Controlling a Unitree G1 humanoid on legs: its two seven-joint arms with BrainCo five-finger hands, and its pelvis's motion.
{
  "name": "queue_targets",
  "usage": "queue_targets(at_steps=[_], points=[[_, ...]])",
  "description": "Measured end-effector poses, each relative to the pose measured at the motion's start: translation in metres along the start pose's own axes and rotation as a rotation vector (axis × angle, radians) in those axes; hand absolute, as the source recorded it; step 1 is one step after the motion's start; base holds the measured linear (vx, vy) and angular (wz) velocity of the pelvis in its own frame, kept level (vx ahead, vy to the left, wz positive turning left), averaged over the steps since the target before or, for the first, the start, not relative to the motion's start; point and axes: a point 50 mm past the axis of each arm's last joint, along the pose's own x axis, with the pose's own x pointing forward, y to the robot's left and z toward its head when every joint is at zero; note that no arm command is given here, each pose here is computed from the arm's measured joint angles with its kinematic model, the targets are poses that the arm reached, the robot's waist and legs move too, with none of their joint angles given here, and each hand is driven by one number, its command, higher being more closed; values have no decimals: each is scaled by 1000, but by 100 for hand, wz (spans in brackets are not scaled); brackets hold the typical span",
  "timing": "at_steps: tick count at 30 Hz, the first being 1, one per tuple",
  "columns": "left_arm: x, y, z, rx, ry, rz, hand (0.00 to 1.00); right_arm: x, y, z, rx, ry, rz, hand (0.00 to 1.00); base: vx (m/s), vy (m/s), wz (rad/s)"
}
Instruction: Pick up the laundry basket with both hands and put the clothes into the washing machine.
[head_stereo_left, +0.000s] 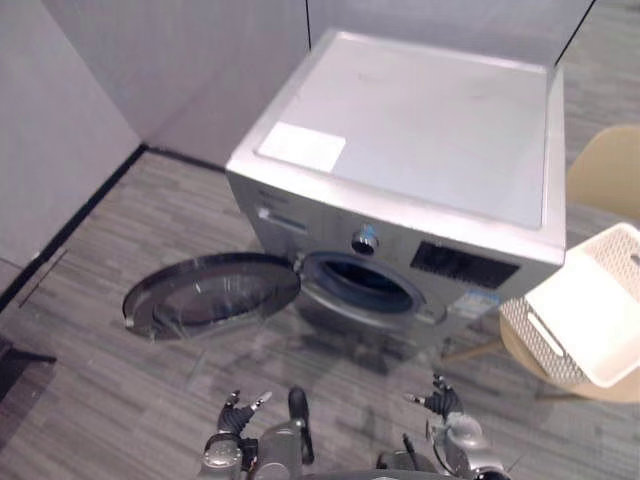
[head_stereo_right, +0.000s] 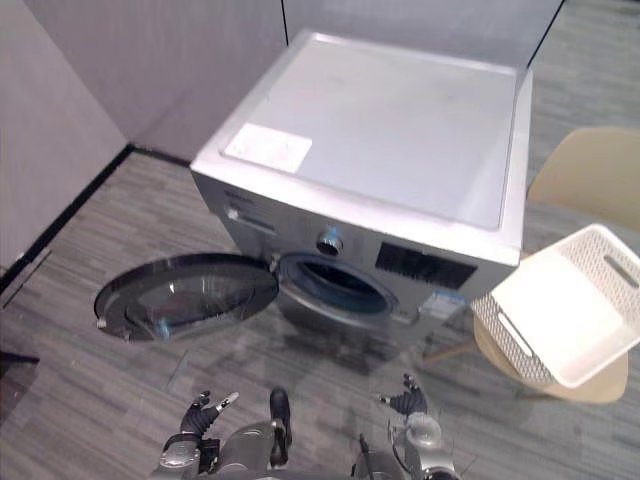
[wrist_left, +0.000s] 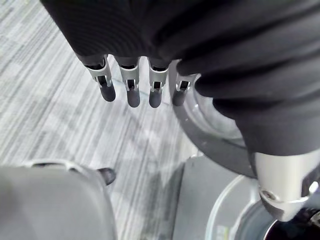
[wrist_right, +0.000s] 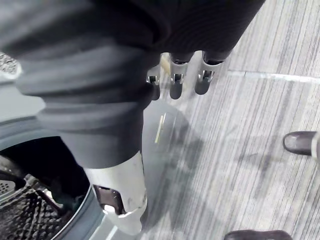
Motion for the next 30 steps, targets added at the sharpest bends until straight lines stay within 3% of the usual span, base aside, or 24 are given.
queue_targets(at_steps=[2,10,17,20,23,30], points=[[-1,-14,12,0,-48,-41,0,-1,-10,-6,-9,19,-37,0,-293,-84,76],[-4,-13,16,-17,-88,-39,0,-10,-17,-13,55,3,-85,0,-182,74,29],[-1,-5,18,72,-105,-47,0,-16,-4,-31,97,72,-63,0,-27,137,10],[-2,1,39,88,-203,-31,0,-16,-3,-30,98,66,-61,0,-16,61,6],[-6,16,76,127,-365,19,0,-15,-6,-28,94,59,-66,0,-1,9,-1],[-14,83,160,352,-656,317,0,-14,-19,-22,63,13,-68,0,82,-18,-6]])
